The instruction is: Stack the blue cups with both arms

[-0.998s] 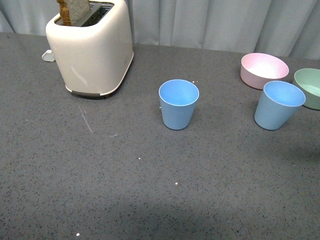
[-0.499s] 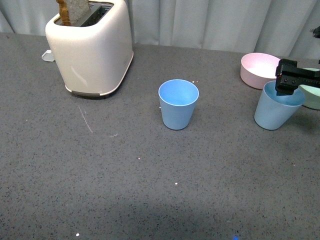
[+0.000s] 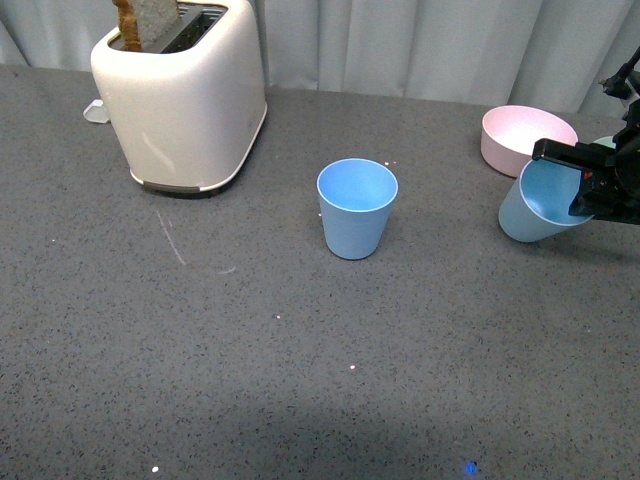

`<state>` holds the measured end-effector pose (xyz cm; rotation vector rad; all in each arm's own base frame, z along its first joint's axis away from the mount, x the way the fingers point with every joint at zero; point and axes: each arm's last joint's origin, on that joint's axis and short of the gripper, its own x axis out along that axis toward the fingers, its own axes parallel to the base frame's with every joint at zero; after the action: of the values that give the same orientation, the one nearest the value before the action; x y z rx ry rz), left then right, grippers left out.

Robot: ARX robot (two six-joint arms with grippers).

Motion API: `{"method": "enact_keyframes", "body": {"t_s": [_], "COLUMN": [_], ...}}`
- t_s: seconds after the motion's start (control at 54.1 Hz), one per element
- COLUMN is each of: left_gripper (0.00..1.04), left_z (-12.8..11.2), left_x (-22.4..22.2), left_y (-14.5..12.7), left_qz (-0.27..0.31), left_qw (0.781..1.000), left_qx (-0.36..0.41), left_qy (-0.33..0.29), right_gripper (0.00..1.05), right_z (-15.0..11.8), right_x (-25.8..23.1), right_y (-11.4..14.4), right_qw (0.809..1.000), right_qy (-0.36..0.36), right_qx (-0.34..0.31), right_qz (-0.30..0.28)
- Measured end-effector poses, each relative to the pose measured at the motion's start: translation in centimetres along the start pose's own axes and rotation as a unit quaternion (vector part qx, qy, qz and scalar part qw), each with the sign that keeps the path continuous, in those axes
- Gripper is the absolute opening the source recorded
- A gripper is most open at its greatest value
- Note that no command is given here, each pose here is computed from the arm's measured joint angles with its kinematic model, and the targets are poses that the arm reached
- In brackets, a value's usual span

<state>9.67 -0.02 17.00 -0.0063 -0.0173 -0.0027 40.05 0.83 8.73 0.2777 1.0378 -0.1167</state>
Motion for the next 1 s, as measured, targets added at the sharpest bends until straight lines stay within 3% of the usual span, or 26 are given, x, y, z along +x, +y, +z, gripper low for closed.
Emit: {"method": "enact_keyframes", "body": {"t_s": [0.111, 0.314, 0.573, 0.998], "left_gripper": [0.98, 0.98, 0.98, 0.98], "left_z": [0.0, 0.0, 0.0, 0.0], "left_x": [0.0, 0.0, 0.0, 0.0], "left_y": [0.0, 0.0, 0.0, 0.0], "left_qz": [0.0, 0.0, 0.0, 0.0], "left_qw": [1.0, 1.0, 1.0, 1.0], "left_qx": [0.0, 0.0, 0.0, 0.0], "left_qy": [0.0, 0.0, 0.0, 0.0], "right_gripper": [0.01, 0.01, 0.01, 0.01], "right_z": [0.2, 1.2, 0.1, -1.6], "right_x": [-1.4, -5.7, -6.3, -5.0], "right_y": [1.1, 7.0, 12.6, 13.9], "right_qw": [0.999, 0.99, 0.981, 0.982], "right_qy": [0.003, -0.012, 0.0, 0.038], "right_qx": [0.006, -0.031, -0.067, -0.078], "right_qz": [0.041, 0.141, 0.181, 0.165]}}
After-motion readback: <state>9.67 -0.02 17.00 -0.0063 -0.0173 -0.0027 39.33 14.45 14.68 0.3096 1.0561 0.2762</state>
